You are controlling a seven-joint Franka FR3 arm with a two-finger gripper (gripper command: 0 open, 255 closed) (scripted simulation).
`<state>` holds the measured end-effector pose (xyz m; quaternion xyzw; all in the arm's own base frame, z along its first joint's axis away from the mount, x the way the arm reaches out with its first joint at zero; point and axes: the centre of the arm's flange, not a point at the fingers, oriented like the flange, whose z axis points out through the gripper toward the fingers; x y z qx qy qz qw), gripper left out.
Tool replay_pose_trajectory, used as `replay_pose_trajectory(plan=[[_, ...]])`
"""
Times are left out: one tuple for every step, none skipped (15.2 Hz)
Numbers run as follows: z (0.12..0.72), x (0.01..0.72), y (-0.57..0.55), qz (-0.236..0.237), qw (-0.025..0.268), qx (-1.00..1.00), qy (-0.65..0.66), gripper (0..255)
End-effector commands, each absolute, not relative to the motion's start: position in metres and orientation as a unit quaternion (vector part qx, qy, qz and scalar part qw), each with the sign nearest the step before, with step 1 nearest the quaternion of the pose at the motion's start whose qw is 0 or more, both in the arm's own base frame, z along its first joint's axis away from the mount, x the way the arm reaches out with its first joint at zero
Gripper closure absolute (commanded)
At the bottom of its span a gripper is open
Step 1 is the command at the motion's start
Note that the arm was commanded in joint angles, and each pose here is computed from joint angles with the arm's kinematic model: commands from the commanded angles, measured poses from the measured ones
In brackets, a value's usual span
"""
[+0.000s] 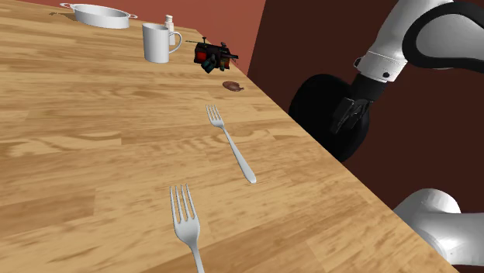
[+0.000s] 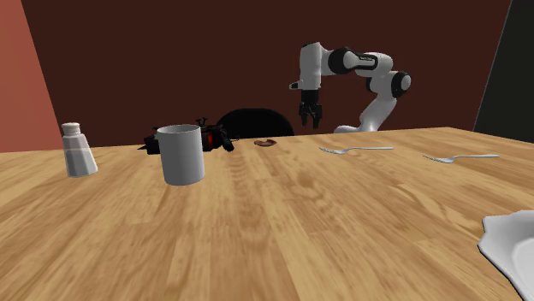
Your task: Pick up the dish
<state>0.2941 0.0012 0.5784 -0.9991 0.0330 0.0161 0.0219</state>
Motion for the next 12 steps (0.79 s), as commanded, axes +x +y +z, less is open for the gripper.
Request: replay_pose_trajectory(plan=[[0.578,0.294,0.001,0.016,0.022,-0.999,0.033,0],[0.58,0.305,0.009,0.015,0.021,-0.999,0.034,0],[0.582,0.315,0.017,0.014,0.021,-0.999,0.036,0],[0.584,0.325,0.024,0.013,0.02,-0.999,0.037,0],[0.586,0.336,0.032,0.012,0.019,-0.999,0.039,0],[0.588,0.346,0.04,0.012,0.018,-0.999,0.04,0],[0.59,0.357,0.047,0.011,0.018,-0.999,0.042,0],[0.592,0.367,0.055,0.01,0.017,-0.999,0.043,0],[0.594,0.378,0.062,0.009,0.016,-0.999,0.045,0],[0.596,0.388,0.07,0.008,0.016,-0.999,0.046,0],[0.598,0.399,0.077,0.007,0.015,-0.999,0.048,0],[0.6,0.41,0.085,0.006,0.014,-0.999,0.049,0]])
